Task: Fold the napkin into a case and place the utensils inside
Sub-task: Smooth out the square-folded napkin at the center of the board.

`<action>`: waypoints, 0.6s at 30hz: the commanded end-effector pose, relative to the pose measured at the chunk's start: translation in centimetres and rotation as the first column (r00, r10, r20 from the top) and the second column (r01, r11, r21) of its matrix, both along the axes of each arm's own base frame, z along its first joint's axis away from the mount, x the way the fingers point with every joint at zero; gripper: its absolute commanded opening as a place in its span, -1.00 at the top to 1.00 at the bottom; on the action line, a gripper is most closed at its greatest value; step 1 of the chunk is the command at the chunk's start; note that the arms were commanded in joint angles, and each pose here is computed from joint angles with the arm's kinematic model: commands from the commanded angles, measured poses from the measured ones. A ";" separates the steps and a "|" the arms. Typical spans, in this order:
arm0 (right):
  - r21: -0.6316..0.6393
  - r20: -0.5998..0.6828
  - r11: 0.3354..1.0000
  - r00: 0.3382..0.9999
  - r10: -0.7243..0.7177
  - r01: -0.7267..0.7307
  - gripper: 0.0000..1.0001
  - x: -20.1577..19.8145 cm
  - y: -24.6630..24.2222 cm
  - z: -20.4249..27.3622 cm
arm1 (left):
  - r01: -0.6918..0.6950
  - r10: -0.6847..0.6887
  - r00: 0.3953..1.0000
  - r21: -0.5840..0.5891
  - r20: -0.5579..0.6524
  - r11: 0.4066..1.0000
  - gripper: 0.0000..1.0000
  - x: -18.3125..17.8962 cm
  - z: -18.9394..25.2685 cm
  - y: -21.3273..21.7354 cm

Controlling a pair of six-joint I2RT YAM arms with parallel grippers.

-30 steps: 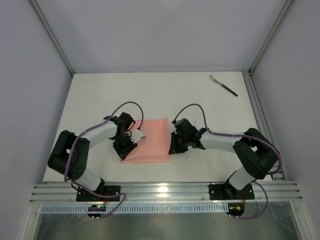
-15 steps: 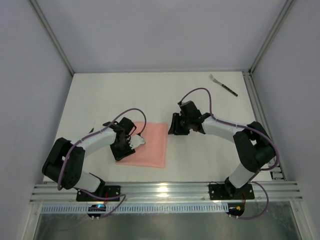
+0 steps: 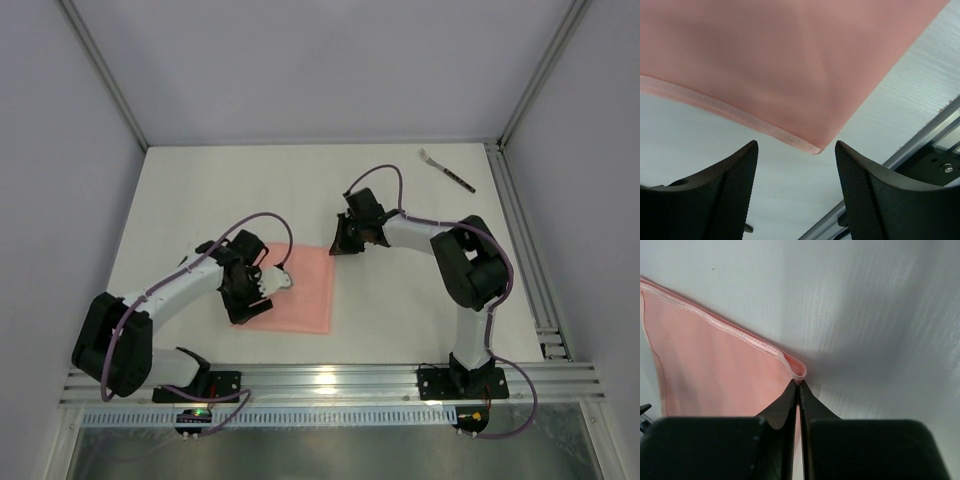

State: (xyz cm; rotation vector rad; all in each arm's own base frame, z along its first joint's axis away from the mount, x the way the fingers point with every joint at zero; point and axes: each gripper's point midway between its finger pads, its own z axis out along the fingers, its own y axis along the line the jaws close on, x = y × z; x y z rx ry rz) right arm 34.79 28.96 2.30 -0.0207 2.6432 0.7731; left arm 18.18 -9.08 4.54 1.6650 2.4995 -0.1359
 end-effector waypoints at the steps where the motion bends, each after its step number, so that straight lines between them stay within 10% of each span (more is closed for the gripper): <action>1: 0.021 0.121 1.000 0.993 -0.003 0.001 0.91 1.6 1.6 4.0 | 0.092 -0.093 0.992 -0.025 -0.081 0.995 -0.32 -2.4 -0.6 0.1; 10: -0.050 0.161 0.998 0.986 0.053 -0.046 0.70 0.5 3.2 5.4 | 0.189 -0.186 0.977 0.020 -0.101 0.982 -0.48 -2.9 -2.6 0.1; 18: -0.052 0.174 0.996 0.982 0.079 -0.071 0.28 0.1 3.5 5.6 | 0.213 -0.205 0.971 0.059 -0.121 0.975 -0.20 -3.3 -3.7 0.9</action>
